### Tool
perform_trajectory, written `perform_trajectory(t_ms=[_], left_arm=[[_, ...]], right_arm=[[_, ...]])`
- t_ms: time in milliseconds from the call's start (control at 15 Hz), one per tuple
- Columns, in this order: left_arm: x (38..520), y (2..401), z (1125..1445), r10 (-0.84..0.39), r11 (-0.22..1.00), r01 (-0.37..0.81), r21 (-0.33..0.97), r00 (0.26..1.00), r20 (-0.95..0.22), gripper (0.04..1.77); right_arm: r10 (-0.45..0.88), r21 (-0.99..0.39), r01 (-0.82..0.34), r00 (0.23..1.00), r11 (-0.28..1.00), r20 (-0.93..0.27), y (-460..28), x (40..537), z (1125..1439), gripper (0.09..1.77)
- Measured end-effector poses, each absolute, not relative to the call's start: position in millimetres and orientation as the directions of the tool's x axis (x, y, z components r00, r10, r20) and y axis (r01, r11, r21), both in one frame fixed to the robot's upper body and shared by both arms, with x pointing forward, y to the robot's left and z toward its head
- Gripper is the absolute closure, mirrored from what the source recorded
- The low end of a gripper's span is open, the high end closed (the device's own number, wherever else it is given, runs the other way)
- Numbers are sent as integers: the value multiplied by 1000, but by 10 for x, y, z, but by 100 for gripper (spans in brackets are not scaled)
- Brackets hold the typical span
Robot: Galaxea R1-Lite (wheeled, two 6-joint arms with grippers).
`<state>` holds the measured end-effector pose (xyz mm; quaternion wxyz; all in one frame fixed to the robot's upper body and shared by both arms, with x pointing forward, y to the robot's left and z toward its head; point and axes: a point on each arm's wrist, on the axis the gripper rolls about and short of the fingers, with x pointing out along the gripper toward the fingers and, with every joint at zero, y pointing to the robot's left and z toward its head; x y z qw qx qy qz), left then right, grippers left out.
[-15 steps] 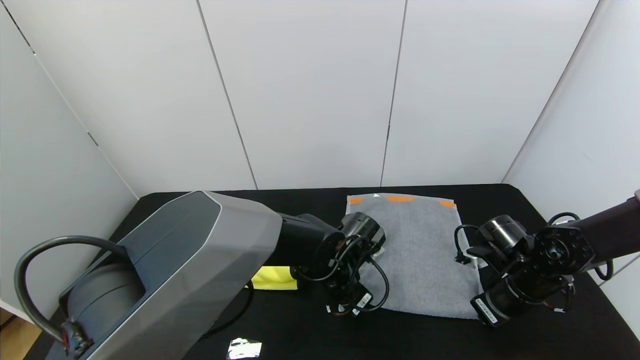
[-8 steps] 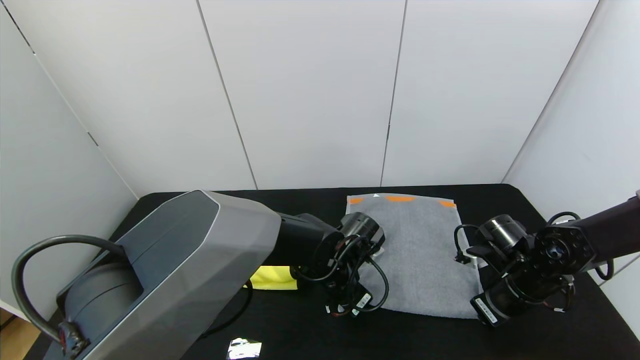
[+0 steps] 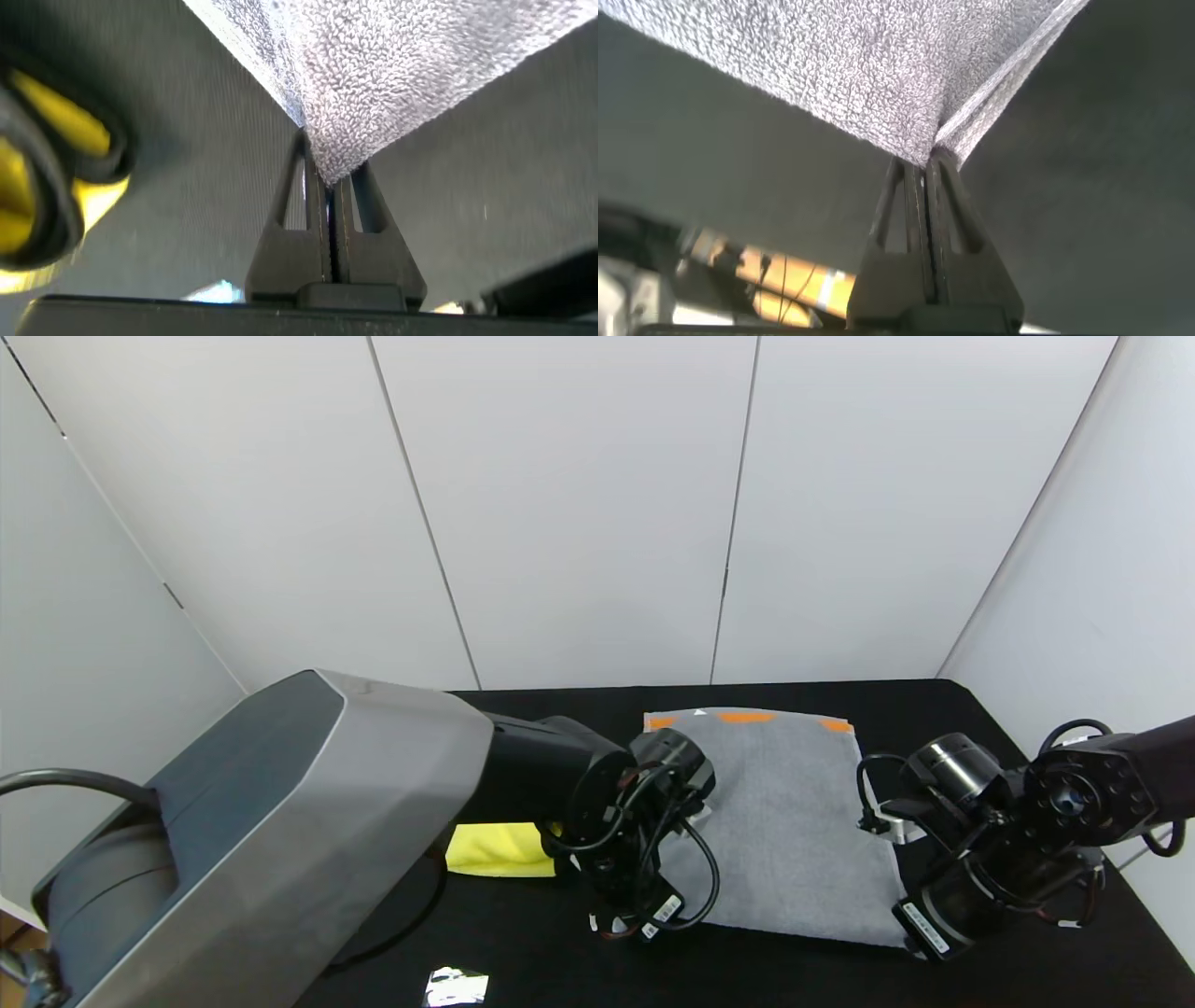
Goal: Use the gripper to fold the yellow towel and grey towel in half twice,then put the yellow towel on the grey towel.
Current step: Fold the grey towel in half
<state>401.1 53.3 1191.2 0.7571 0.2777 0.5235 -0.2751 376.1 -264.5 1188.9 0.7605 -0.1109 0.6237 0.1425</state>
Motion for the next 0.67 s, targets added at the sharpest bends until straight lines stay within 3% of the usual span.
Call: perform_trajectory(t_ms=[333,667], left_arm=[[3748,619,12036,-101,672,727,139,275,-956,168],[3620,671,12182,-118,667,731,143,294,-949,168]], right_arm=[[97,19,-402,175,916,-980,-2582,3452,12016,173],[120,22,-372,244,928,-962,-2548,3345,12205,173]])
